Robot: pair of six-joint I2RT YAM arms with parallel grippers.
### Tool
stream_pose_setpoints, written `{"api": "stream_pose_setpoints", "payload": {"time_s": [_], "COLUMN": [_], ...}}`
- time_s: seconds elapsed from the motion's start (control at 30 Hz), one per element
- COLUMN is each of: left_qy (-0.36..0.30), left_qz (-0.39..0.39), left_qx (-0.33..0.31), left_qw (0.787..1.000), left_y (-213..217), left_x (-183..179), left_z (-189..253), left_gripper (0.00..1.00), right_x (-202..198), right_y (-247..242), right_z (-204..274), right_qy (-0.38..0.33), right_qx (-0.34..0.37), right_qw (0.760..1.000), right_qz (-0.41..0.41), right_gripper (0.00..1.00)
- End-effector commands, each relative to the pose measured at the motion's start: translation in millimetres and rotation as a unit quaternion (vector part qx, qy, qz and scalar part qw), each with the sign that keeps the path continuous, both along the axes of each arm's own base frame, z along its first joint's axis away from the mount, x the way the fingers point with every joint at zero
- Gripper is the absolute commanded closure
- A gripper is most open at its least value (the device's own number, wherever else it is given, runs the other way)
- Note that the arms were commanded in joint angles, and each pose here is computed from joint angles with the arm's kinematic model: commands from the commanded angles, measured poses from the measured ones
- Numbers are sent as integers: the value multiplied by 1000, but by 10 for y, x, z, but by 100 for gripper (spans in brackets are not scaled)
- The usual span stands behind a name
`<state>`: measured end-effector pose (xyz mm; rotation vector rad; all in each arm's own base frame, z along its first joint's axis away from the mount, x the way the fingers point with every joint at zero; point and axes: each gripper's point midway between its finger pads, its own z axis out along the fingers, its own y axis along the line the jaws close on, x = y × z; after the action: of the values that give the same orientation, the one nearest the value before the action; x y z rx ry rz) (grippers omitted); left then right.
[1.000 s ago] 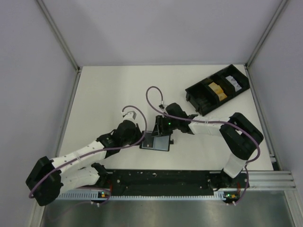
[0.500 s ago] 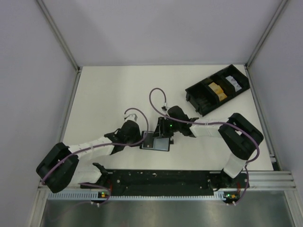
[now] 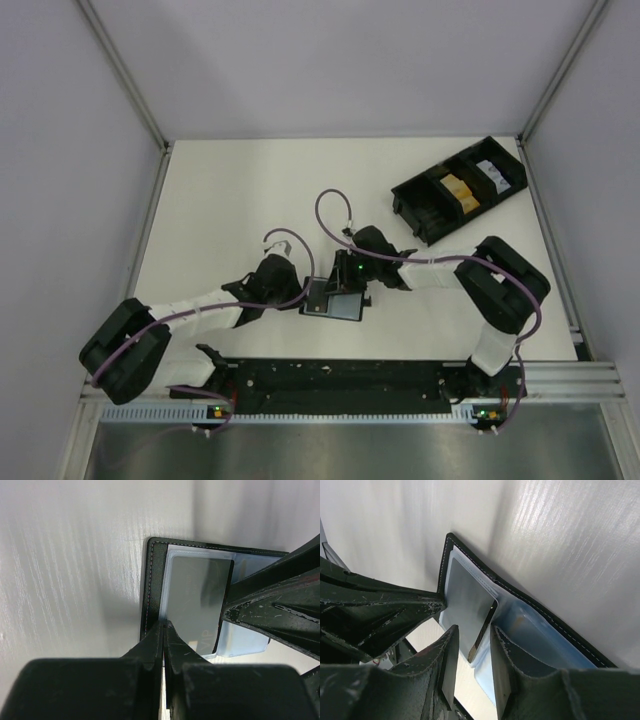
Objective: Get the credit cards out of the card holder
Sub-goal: Remove the credit card from the card holder.
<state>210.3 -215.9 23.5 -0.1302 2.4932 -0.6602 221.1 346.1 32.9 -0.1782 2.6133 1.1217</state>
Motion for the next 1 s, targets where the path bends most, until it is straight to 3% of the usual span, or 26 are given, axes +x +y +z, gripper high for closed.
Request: {"api": "stream_pose_setpoints", "payload": {"time_s": [0.0,0.13,0.7,0.97], "left_qy": [22,26,37,49], "left_qz": [-3,-2,15,18], "left_qx": [6,7,29,43], "left_qw": [1000,1000,999,998], "left_y": [44,56,143,189], "left_x": [-99,-115,-126,-159], "left_z": [-150,-178,-269,-318], "left_gripper": [100,100,100,100], "right_x": [54,26,-89,-71], "right_y": [-43,-32,32,-76], "right_z": [-114,-140,20,54], "right_qy": [12,16,19,14], "right_qx": [-19,-13,94,117], "right_qw": [1000,1000,995,993], "right_qz": [-19,-18,6,16], "right_gripper": [69,71,96,100]}}
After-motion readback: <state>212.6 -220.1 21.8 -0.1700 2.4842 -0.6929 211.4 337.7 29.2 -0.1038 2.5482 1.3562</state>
